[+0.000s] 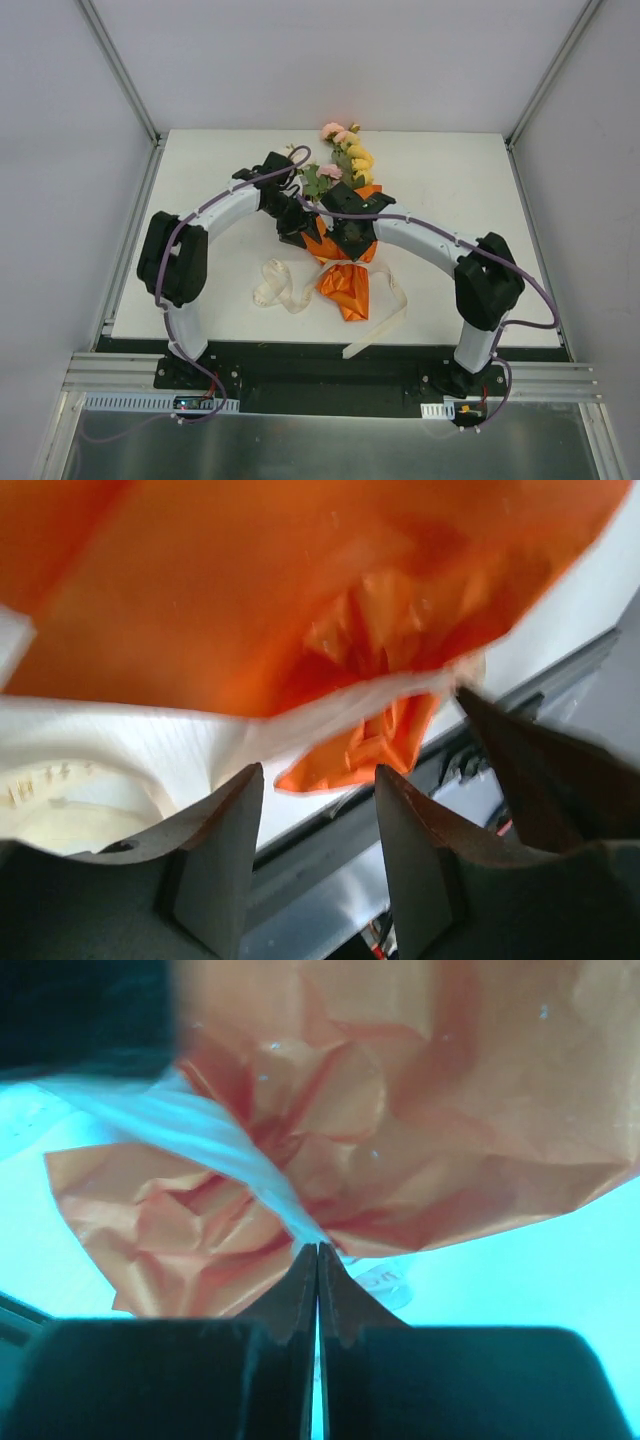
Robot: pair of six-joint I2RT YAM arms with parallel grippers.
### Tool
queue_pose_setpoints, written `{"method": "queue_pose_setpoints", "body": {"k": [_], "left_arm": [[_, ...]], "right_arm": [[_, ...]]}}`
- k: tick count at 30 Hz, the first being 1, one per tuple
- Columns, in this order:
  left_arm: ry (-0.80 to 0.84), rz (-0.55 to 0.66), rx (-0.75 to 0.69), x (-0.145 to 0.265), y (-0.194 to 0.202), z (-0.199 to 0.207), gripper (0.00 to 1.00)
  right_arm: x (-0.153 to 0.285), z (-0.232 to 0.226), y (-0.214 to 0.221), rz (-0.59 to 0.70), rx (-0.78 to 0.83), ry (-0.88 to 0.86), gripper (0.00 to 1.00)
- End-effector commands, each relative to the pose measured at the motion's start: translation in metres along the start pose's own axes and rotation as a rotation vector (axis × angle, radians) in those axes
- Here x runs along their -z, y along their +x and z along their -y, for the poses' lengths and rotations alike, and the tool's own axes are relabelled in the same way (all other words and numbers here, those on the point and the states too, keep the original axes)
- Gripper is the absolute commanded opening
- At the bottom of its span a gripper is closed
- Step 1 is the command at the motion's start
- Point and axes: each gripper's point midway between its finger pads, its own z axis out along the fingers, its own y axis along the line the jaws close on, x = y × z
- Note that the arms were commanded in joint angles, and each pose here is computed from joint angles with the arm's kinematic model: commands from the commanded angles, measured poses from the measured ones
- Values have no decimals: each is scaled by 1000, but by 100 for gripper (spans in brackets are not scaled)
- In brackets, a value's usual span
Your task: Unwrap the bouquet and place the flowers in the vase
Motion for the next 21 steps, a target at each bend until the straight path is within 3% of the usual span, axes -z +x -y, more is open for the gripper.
{"method": "queue_pose_setpoints", "body": {"k": [1,4,9,10,12,18,21], "left_arm": [[-23,36,36,-22,-31,-1,48],[-3,26,18,-24,-31,7,43],[18,17,-35,-27,-25,19,41],[16,18,-19,-28,-26,18,41],[7,11,8,-34,-27,14,42],[-21,-20,89,-47,-21,3,46],[-59,-1,102,-44,-17,-6,52]], "right_arm": [[39,-24,-24,154,8,-67,0],[46,-22,-21,144,-76,-95,0],[52,-31,-4,130,-578,-301,8],[52,-24,-15,191,-662,-363,11],[47,-29,-5,188,-829,-428,21],[38,-40,-28,251,-1031,-571,23],[29,-41,-19,233,-1086,-558,24]]}}
